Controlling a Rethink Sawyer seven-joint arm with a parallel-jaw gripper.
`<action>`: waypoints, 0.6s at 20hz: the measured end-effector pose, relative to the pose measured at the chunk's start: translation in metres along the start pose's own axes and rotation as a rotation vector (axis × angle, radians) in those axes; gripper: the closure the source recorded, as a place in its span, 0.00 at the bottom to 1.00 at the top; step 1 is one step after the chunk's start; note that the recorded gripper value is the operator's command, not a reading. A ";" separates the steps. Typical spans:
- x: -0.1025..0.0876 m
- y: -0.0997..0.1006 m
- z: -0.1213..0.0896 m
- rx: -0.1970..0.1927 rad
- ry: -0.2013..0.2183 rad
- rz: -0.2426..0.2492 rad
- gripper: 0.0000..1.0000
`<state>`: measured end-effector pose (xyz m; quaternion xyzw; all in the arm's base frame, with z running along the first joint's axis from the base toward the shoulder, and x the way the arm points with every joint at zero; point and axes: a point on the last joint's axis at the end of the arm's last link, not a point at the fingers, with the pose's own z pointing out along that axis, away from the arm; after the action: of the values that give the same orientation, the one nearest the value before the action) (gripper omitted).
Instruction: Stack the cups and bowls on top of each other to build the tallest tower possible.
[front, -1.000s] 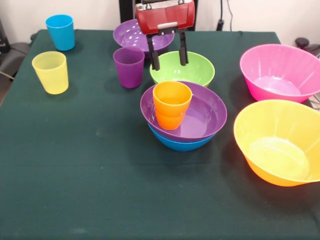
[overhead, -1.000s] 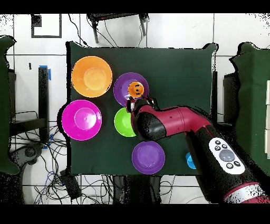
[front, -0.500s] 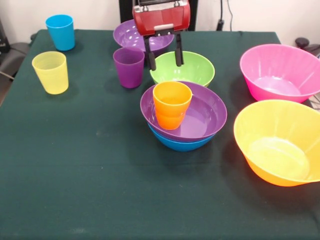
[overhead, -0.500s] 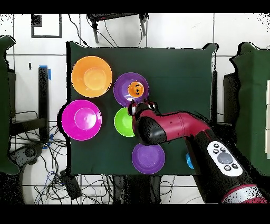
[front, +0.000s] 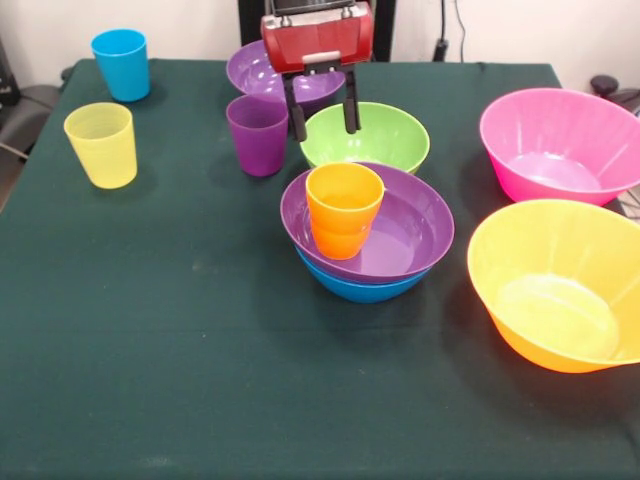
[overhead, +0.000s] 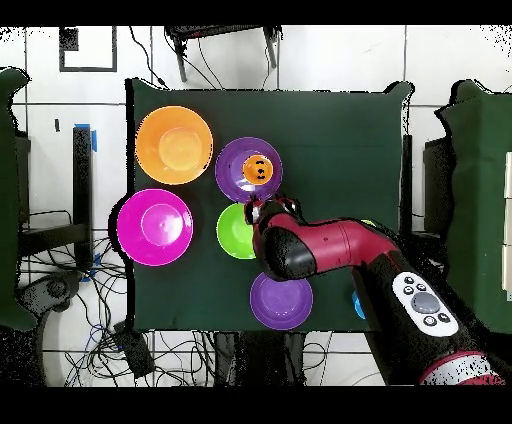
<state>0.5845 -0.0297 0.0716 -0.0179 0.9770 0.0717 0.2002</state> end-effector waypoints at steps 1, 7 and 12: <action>0.001 0.000 0.000 0.000 -0.002 0.001 0.00; 0.002 -0.003 -0.001 0.002 -0.006 0.005 0.00; 0.005 -0.006 -0.004 0.005 -0.003 0.011 0.00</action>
<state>0.5787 -0.0367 0.0723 -0.0121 0.9769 0.0704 0.2013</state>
